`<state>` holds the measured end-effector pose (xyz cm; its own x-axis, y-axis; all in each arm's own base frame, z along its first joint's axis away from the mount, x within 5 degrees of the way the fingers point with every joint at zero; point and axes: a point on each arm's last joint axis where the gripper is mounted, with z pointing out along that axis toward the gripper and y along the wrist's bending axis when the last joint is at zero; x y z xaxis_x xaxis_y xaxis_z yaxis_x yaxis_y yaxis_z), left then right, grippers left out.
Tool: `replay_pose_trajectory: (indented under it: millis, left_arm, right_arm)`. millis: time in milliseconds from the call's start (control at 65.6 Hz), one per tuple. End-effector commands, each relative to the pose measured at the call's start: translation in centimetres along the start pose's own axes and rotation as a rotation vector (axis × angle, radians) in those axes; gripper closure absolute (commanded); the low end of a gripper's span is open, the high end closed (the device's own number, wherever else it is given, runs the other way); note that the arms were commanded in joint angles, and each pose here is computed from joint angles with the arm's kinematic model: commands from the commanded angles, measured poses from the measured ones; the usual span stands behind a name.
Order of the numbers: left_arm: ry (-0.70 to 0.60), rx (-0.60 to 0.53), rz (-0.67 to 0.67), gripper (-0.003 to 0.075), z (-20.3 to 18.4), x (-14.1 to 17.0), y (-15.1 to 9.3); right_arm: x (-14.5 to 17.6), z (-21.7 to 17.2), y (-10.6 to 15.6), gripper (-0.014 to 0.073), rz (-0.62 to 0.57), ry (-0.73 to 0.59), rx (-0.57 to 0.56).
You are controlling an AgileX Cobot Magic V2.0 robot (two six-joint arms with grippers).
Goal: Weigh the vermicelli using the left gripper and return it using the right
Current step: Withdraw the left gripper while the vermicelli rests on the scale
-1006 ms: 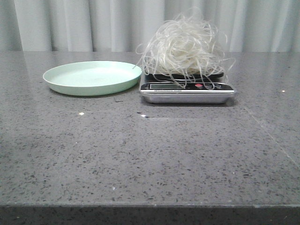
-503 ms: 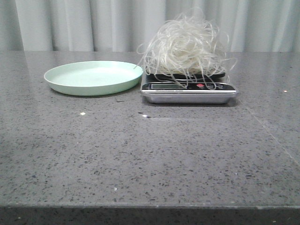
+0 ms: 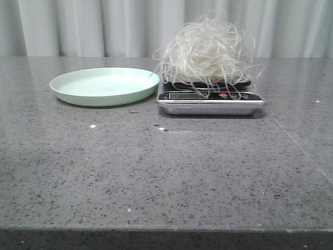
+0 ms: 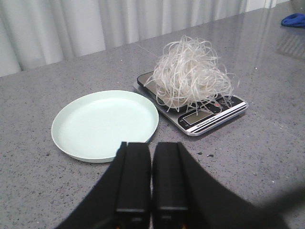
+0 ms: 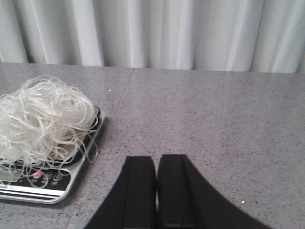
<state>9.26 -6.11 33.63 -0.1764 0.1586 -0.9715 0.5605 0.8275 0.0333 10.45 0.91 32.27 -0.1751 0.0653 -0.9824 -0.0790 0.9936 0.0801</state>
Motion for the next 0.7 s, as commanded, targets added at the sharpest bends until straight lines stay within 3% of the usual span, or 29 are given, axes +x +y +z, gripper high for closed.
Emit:
replay_pose_trajectory:
  millis: [0, 213, 442, 686]
  left_arm:
    - [-0.107, -0.005, -0.022, 0.0586, -0.3, -1.5, 0.1]
    - [-0.107, -0.005, -0.022, 0.0586, -0.3, -1.5, 0.1]
    - [-0.107, -0.005, -0.022, 0.0587, -0.3, -1.5, 0.1]
    - [-0.107, -0.005, -0.022, 0.0587, -0.3, -1.5, 0.1]
  right_arm:
    - [-2.7, 0.8, 0.5, 0.0389, 0.005, -0.088, -0.037]
    - [-5.6, 4.7, 3.5, 0.0253, -0.022, 0.019, -0.197]
    - [-9.1, 10.1, 8.2, 0.0245, -0.059, 0.106, -0.342]
    - [-11.5, 15.0, 11.5, 0.0244, -0.092, 0.23, -0.393]
